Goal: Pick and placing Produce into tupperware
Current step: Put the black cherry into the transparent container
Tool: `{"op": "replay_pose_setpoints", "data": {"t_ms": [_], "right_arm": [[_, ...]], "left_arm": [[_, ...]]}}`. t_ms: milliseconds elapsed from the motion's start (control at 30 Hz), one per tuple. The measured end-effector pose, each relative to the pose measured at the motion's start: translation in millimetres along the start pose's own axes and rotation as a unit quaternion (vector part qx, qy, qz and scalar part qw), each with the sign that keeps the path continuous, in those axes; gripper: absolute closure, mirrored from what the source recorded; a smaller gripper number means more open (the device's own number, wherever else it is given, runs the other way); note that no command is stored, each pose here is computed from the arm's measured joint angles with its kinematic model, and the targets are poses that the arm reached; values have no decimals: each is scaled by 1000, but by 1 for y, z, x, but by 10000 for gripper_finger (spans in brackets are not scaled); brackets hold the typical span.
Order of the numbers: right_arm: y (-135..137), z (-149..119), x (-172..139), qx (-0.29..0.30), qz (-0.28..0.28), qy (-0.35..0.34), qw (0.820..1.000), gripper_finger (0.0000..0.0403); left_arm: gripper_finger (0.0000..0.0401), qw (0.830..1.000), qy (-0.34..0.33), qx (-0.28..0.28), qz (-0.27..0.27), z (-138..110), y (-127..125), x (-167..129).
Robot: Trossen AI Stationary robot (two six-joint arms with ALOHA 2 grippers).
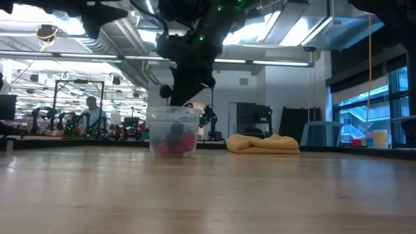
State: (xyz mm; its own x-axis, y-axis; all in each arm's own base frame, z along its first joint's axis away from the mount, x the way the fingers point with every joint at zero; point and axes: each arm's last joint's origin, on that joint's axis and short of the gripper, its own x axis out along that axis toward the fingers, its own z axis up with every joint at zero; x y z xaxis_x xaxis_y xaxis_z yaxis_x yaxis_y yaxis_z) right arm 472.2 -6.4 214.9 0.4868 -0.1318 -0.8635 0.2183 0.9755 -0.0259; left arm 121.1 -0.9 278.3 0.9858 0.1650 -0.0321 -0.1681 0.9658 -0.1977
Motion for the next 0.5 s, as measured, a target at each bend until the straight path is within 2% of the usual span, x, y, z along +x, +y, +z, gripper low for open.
{"op": "replay_pose_setpoints", "data": {"t_ms": [500], "right_arm": [[-3,-12,31,-2,-11,49,999,403]], "left_arm": [[217,1000,2,-11,2,-4,1,0]]}}
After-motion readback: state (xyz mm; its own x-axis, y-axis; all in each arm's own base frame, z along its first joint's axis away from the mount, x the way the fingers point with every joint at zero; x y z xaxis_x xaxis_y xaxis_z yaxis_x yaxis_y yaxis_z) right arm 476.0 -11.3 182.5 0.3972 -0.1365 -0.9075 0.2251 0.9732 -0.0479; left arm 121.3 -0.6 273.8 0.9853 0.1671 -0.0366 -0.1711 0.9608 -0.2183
